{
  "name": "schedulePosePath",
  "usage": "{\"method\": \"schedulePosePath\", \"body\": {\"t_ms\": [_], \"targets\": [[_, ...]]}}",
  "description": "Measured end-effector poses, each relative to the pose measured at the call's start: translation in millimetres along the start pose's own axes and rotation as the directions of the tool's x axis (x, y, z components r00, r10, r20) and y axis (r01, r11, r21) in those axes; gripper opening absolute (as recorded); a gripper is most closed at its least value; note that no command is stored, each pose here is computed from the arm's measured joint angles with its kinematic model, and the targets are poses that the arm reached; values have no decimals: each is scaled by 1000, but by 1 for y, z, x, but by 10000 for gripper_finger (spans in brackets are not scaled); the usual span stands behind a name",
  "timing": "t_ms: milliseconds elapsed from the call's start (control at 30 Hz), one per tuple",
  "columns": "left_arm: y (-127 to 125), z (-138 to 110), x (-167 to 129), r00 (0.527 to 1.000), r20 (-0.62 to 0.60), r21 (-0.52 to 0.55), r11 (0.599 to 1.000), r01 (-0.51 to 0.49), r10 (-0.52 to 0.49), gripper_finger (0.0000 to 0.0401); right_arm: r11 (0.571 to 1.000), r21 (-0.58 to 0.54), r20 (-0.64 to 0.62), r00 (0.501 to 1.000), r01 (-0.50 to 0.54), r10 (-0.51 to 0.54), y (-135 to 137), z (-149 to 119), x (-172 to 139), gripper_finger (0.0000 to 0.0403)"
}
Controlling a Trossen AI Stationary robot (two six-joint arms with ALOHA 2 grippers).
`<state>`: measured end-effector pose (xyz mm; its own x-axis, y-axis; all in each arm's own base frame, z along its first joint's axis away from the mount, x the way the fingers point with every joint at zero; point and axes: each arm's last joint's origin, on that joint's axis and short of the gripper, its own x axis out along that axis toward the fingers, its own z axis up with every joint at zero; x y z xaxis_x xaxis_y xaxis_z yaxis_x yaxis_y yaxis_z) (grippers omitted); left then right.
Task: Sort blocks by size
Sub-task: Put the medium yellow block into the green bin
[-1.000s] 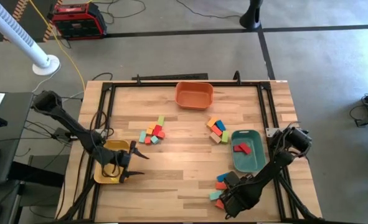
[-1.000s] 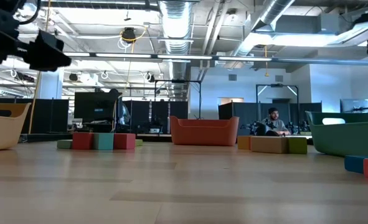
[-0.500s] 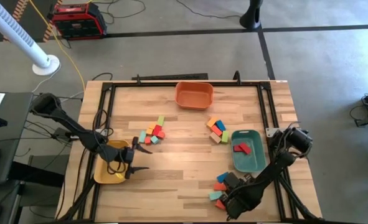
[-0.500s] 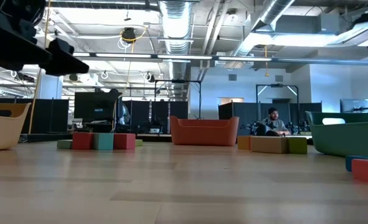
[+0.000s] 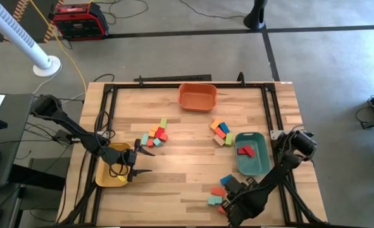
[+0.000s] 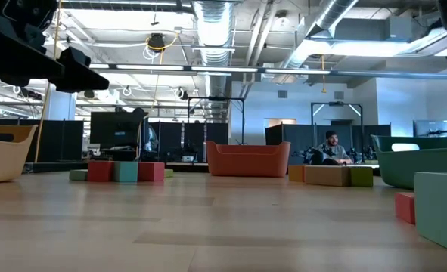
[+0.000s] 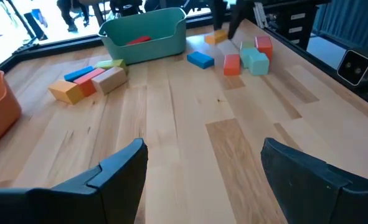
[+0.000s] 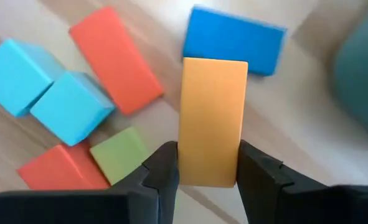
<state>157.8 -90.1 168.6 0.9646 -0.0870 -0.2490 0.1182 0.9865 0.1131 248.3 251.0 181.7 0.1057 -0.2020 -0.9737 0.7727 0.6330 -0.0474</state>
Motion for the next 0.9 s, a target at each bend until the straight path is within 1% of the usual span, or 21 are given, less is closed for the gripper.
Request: {"method": "schedulePosePath", "body": {"t_ms": [167,267,333,367,467,633,767,900], "targets": [[0,-1,0,1000,-8,14,1000,1,-1,301,999,-11,63,997,47,-46,1,11,-30,157],[0,-1,0,1000,-12,33,999,0,0,301,996,-8,121,988,93,-92,-3,17,-51,157],[0,-2,0,1000,-20,49,999,-2,3,301,989,14,153,977,147,-148,-9,22,-64,157],[2,-2,1,999,-31,54,999,-9,11,301,988,29,160,975,154,-157,-10,23,-68,157],[8,-3,4,995,-86,51,997,-50,54,301,993,40,181,977,107,-113,-17,28,-77,157],[20,-4,9,977,-172,34,992,-119,123,301,988,119,203,972,97,-119,-37,40,-81,157],[27,-5,11,968,-196,15,987,-160,160,301,975,195,214,966,104,-146,-54,47,-78,157],[30,-8,11,959,-218,17,984,-179,179,301,965,228,213,960,133,-183,-72,51,-70,157]]}}
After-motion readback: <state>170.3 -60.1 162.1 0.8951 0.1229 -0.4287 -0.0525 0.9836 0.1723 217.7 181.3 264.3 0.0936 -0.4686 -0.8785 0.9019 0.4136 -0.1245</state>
